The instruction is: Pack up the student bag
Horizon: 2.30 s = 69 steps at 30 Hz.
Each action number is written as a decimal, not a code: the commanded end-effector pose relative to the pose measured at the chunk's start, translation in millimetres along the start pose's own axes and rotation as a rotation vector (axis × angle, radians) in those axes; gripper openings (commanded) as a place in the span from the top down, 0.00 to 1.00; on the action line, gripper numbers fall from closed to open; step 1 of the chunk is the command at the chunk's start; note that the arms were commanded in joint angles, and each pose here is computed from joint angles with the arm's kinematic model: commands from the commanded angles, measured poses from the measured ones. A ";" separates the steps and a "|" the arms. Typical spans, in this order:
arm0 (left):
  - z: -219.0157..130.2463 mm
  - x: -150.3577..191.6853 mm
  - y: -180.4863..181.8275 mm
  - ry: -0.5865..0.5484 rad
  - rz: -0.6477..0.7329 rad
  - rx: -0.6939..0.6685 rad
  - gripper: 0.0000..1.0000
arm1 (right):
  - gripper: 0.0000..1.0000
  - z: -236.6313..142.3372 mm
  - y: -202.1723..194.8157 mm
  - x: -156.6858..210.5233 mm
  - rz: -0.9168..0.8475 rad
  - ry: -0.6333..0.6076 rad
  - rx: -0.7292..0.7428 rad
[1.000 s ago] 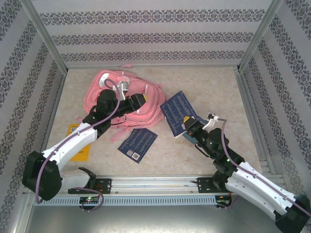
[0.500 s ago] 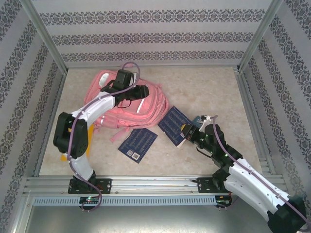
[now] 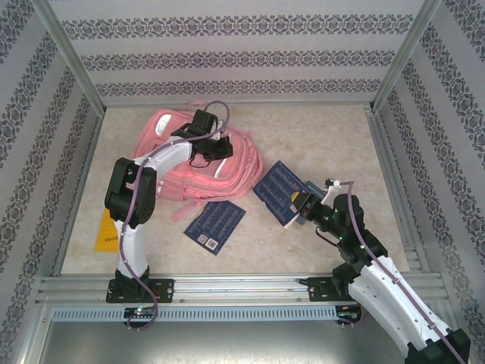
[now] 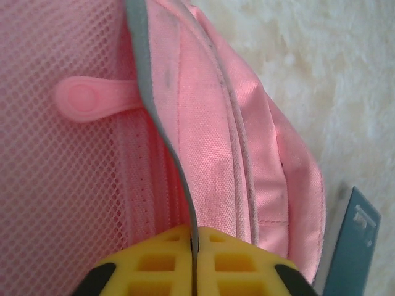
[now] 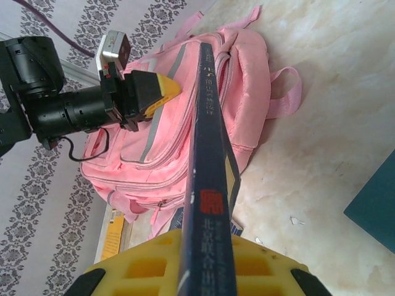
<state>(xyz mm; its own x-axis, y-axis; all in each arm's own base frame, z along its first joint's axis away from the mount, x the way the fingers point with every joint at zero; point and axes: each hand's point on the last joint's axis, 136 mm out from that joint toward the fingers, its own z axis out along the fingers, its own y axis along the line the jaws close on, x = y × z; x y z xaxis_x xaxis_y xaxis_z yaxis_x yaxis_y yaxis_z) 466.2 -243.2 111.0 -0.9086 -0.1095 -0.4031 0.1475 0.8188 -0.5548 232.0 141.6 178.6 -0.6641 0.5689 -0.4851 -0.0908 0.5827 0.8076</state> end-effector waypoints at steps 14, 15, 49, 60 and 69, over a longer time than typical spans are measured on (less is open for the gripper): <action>-114.7 -25.6 -121.4 -0.046 0.170 0.273 1.00 | 1.00 -8.6 15.3 -51.0 0.015 -0.016 0.046; -123.0 -26.0 -126.5 -0.055 0.177 0.285 1.00 | 1.00 -6.9 14.4 -54.2 0.034 -0.012 0.043; -157.3 57.5 -174.7 -0.048 0.506 -0.012 0.39 | 1.00 48.8 112.4 -63.8 0.276 0.156 -0.446; -111.7 65.7 -158.7 -0.022 0.574 -0.282 0.41 | 1.00 44.1 114.3 -61.9 0.280 0.148 -0.448; -91.6 77.0 -164.0 0.003 0.598 -0.258 0.97 | 1.00 43.5 109.3 -60.2 0.285 0.134 -0.438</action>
<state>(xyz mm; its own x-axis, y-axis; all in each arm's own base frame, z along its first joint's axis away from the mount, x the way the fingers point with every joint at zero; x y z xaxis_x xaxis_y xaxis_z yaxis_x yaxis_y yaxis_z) 343.3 -326.5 237.3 -0.7145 0.3818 -0.5862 0.4996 0.8651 -0.0456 301.8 191.9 237.1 -0.8079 0.5832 -0.0853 0.0050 0.1515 0.9884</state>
